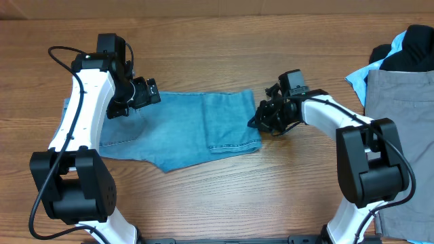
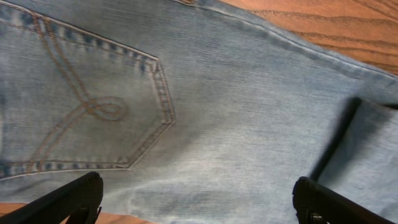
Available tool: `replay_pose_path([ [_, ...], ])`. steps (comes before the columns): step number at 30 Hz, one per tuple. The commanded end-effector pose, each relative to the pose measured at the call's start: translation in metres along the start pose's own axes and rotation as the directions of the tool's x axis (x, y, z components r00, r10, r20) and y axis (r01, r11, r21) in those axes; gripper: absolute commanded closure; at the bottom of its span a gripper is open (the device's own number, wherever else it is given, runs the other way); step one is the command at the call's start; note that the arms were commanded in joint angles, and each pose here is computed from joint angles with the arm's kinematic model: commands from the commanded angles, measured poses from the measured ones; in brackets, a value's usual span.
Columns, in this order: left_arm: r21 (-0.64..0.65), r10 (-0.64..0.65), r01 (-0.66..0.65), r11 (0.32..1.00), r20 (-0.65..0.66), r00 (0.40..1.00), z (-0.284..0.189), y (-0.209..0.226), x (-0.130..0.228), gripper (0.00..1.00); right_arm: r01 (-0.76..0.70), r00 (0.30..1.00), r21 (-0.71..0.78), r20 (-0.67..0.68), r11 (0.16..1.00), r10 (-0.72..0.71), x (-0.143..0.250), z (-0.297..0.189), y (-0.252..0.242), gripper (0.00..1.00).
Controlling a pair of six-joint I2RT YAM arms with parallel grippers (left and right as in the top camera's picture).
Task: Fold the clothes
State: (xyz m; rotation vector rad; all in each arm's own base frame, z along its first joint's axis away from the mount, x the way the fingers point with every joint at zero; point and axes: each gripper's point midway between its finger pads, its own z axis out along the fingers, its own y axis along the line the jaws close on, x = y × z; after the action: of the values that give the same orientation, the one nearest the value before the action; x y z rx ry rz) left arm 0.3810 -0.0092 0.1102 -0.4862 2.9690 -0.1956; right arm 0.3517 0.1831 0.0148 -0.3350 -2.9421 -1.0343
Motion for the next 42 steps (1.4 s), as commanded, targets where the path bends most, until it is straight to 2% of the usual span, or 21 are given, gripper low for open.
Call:
replay_pose_path([
  [1, -0.003, 0.024, -0.024, 1.000, 0.023, 0.999, -0.008, -0.002, 0.000, 0.00, -0.030, 0.991, 0.080, 0.131, 0.996, 0.019, -0.026, -0.033, -0.009, 0.96],
  [12, -0.001, 0.025, -0.025, 1.000, 0.028, 0.999, -0.008, -0.002, -0.001, 0.00, -0.155, 0.924, 0.333, 0.381, 0.930, 0.017, -0.032, -0.135, -0.042, 0.96],
  [18, 0.005, 0.026, -0.026, 1.000, 0.046, 0.999, -0.008, -0.004, -0.005, 0.00, -0.109, 0.903, 0.338, 0.428, 0.935, -0.049, -0.032, -0.162, -0.010, 0.96],
  [27, 0.009, 0.026, -0.027, 1.000, 0.051, 0.998, -0.008, -0.005, -0.006, 0.00, -0.034, 0.883, 0.327, 0.453, 0.945, -0.125, -0.023, -0.133, 0.042, 0.96],
  [40, 0.007, 0.027, -0.027, 1.000, 0.044, 0.999, -0.008, -0.004, -0.005, 0.00, 0.082, 0.894, 0.169, 0.424, 0.982, -0.148, 0.004, -0.039, 0.128, 0.96],
  [41, 0.006, 0.027, -0.027, 1.000, 0.043, 0.999, -0.008, -0.004, -0.004, 0.00, 0.111, 0.893, 0.161, 0.416, 0.981, -0.169, 0.009, -0.029, 0.137, 0.88],
  [42, 0.006, 0.027, -0.027, 1.000, 0.043, 0.999, -0.008, -0.004, -0.004, 0.00, 0.125, 0.894, 0.158, 0.409, 0.979, -0.180, 0.012, -0.023, 0.140, 0.87],
])
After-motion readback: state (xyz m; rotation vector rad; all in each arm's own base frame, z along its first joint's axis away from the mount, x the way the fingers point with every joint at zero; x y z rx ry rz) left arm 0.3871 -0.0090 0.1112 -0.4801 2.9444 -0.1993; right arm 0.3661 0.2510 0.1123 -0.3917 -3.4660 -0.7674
